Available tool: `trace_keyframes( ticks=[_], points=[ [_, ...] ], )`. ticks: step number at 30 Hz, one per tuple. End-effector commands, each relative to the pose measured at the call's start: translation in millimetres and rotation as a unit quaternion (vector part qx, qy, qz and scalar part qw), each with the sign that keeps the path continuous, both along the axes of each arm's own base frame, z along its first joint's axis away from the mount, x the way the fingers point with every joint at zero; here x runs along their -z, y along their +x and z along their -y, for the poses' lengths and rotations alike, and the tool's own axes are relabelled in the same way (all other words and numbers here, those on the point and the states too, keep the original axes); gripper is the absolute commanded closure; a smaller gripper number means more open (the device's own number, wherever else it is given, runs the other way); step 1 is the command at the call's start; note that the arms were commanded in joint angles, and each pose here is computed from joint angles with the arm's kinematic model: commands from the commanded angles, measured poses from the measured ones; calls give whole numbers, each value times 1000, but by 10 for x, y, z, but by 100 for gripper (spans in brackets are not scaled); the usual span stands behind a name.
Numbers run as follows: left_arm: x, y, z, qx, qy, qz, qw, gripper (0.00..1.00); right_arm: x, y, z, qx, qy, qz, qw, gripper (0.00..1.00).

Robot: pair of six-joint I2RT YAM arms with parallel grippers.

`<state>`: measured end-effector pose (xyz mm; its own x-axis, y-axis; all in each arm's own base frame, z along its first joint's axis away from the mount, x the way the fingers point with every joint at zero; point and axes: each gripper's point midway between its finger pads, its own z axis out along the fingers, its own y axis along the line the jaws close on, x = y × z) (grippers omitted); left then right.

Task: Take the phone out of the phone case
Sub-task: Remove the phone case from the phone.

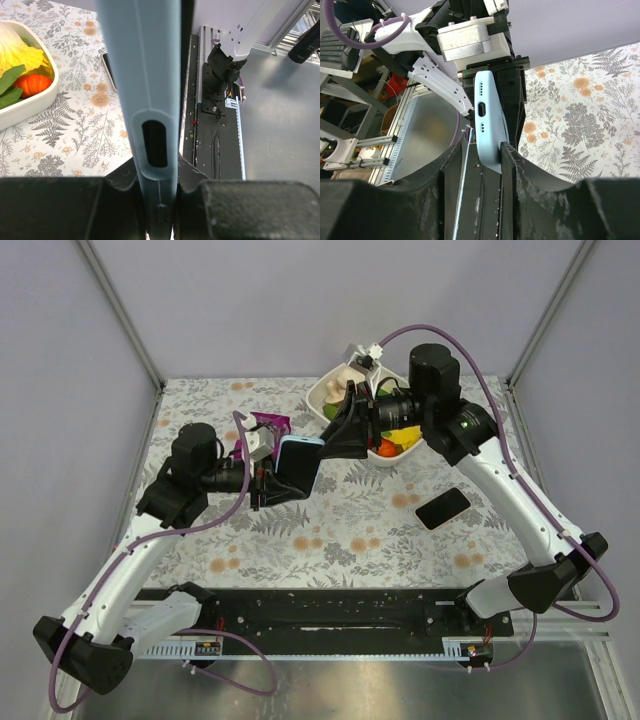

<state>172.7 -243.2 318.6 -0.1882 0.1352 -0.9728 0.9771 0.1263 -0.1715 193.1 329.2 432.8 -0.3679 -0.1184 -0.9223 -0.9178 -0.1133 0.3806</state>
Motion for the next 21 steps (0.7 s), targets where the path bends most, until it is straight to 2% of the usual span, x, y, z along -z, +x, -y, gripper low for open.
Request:
trace_keyframes(
  ticks=[1,4,5,7,9,12,17,21],
  points=[
    [-276,-37,23,18,-32,55,998,100,-86,-33,-43,-6,9,16,1000,57],
    [-268,-53,27,22,-32,54,998,100,-85,-40,-48,-6,9,17,1000,63],
    [-253,-52,29,23,-32,52,998,100,-91,-47,-41,-8,10,17,1000,69],
    [-226,-66,26,25,-31,52,998,100,-109,-82,-39,-16,13,22,1000,94],
    [-172,-106,29,42,-30,60,997,100,-123,-136,-25,-31,16,20,999,100],
    [-37,-231,23,90,-25,101,991,100,-178,-321,12,-83,29,16,996,100],
    [304,-244,2,97,51,168,980,100,-117,-706,58,-189,31,-12,981,100],
    [355,-230,-17,93,74,191,974,100,-65,-879,19,-244,35,-27,969,100]
  ],
)
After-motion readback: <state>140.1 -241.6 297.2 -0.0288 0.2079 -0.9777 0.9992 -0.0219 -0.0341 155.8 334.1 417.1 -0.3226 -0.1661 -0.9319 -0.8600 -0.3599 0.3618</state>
